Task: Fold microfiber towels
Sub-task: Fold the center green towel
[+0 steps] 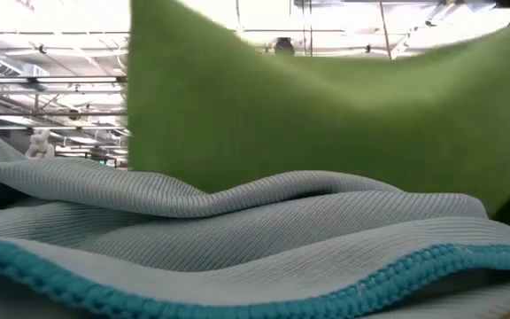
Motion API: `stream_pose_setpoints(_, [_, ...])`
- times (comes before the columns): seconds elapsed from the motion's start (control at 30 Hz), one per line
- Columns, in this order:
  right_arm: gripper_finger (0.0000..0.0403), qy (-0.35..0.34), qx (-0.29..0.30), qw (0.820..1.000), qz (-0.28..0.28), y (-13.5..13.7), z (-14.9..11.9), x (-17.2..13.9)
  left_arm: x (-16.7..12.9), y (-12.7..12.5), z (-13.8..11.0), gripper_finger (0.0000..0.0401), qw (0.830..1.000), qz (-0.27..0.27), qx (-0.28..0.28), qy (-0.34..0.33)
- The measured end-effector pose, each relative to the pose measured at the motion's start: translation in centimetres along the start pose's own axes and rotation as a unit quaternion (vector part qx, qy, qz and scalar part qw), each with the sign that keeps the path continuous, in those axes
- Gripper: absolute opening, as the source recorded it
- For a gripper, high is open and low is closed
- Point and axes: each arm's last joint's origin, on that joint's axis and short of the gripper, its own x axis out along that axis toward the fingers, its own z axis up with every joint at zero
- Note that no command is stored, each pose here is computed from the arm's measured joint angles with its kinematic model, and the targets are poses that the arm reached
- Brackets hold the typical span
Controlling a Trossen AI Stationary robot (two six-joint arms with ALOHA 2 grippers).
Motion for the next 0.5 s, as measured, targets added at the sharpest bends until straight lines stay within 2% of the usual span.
stream_pose_setpoints(0.07, [0.0009, -0.007, 0.005, 1.0, 0.017, -0.2, -1.0, 1.1, 1.1, -0.9, -1.5, 0.0, 1.0, 0.004, -0.014, 0.014])
stream_pose_setpoints(0.17, [0.0033, 0.024, 0.001, 1.0, 0.018, -0.2, -2.5, 2.3, 2.7, -1.9, -4.0, 0.0, 0.998, 0.022, -0.037, 0.04])
stream_pose_setpoints(0.33, [0.0102, 0.061, 0.028, 0.998, -0.004, -0.2, -4.1, 3.5, 4.0, -3.0, -6.9, 0.0, 0.994, 0.043, -0.084, 0.06])
stream_pose_setpoints(0.5, [0.0169, 0.051, 0.072, 0.996, -0.03, 0.6, -5.7, 4.1, 4.4, -3.5, -8.8, 0.0, 0.986, 0.064, -0.138, 0.063])
